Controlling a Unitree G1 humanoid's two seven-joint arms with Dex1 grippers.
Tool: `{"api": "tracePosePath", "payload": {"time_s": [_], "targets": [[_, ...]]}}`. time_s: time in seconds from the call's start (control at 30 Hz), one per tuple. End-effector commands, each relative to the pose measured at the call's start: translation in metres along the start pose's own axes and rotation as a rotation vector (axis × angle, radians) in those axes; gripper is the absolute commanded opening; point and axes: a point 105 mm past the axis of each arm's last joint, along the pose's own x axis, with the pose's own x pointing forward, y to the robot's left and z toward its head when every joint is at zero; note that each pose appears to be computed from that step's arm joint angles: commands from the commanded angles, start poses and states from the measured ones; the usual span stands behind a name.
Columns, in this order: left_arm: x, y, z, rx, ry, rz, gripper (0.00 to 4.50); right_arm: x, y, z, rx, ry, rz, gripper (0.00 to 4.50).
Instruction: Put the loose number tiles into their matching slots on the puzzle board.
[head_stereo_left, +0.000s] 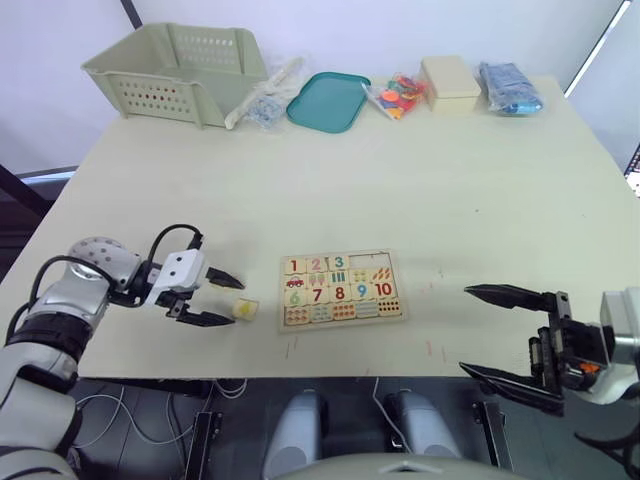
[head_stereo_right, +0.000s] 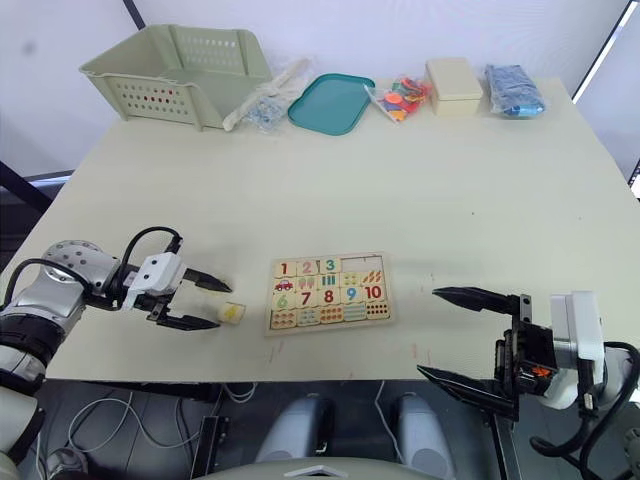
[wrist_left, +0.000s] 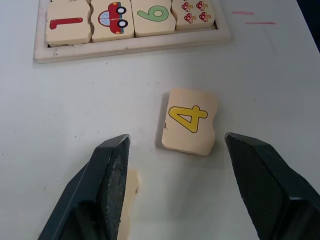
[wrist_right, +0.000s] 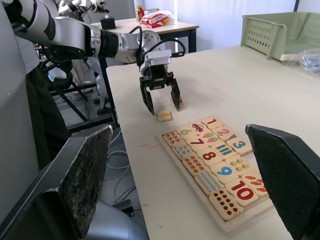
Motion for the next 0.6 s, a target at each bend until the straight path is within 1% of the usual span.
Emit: {"api": "tracePosePath", "payload": {"time_s": [0.03, 0.4, 0.47, 0.5, 0.53, 0.57, 0.6], "targets": [[0.0001, -0.0054, -0.0024, -0.002, 0.002, -0.037, 3.25, 0.0019, 0.0038, 0.0092, -0.053, -0.013, 0.014, 4.50], [0.0035, -0.0093, -0.0077, -0.010, 0.000, -0.045, 3.25, 0.0017, 0.0032, 0.0092, -0.049, -0.010, 0.020, 4.50], [0.0047, -0.0096, -0.0077, -0.011, -0.008, -0.043, 2.72, 0.0018, 0.0032, 0.0091, -0.048, -0.010, 0.020, 4.50], [0.0052, -0.0095, -0.0075, -0.012, -0.012, -0.041, 2.52, 0.0019, 0.0031, 0.0091, -0.048, -0.010, 0.020, 4.50], [0.0055, -0.0096, -0.0075, -0.011, -0.014, -0.041, 2.07, 0.0020, 0.0031, 0.0090, -0.048, -0.010, 0.020, 4.50], [0.0057, -0.0098, -0.0075, -0.010, -0.016, -0.040, 1.48, 0.0020, 0.0031, 0.0089, -0.048, -0.009, 0.021, 4.50], [0.0057, -0.0102, -0.0076, -0.010, -0.017, -0.039, 1.24, 0.0022, 0.0031, 0.0087, -0.048, -0.009, 0.021, 4.50]]}}
